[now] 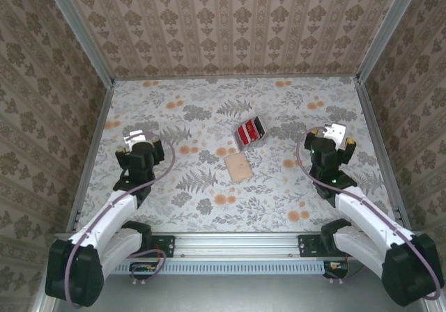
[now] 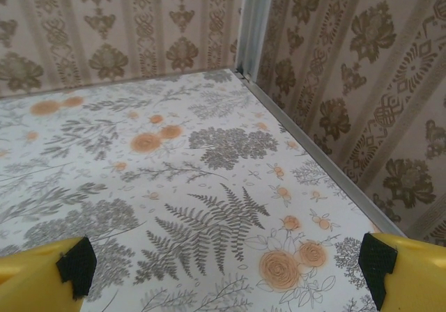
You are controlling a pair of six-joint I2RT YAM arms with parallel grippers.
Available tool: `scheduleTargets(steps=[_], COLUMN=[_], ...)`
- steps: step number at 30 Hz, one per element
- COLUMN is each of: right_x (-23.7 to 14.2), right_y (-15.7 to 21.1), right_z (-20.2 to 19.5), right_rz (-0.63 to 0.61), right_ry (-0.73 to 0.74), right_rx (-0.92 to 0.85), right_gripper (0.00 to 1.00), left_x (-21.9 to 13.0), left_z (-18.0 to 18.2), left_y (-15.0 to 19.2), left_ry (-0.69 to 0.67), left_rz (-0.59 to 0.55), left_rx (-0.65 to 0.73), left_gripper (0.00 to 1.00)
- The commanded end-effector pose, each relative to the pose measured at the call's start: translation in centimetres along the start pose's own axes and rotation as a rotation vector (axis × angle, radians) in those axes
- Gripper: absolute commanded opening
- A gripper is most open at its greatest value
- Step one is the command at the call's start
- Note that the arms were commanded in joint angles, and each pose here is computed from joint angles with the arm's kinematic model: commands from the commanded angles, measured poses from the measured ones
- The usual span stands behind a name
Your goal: Put the credit cards into the card holder
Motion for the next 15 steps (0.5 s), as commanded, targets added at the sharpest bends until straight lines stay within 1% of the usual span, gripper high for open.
scheduleTargets(steps=[1, 4, 6, 9, 11, 15], right_x=[1.6, 3.1, 3.8, 4.4, 4.8, 5.2], right_y=[-0.1, 0.1, 0.4, 0.6, 0.7, 1.3], right_z=[0.5, 0.7, 0.7, 0.3, 0.1, 0.2], right_rz=[-0.007, -0.016, -0.019, -0.041, -0.027, -0.005], right_ry=[-0.015, 0.006, 0.006, 0.021, 0.01, -0.025], right_rx=[0.051, 0.059, 0.064, 0.101, 0.118, 0.106], right_gripper=[1.0, 1.0, 1.0, 1.0, 1.0, 1.0], left_x=[0.8, 1.8, 2.4, 3.8, 4.5, 5.6], left_z=[0.5, 1.2, 1.7, 1.9, 1.6, 1.3], left_y=[-1.5, -1.2, -1.0, -0.6, -0.4, 0.3], left_ry=[-0.009, -0.061, -0.067, -0.036, -0.006, 0.005], left_rz=[-0.051, -0.066, -0.077, -0.069, -0.078, -0.138], left_rx=[0.016, -0.013, -0.035, -0.027, -0.001, 0.013], left_gripper=[1.0, 1.0, 1.0, 1.0, 1.0, 1.0])
Point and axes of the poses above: each hand's point on the last joint's axis, 136 mm out from that joint toward the fingers, its own x axis out along the fingers, its own z axis along the line the jaws close on, y = z × x, the point moved 9 cm from there along -x, back along the fingers, and after that the axes turned 14 degrees about x, right-handed, at the moved point
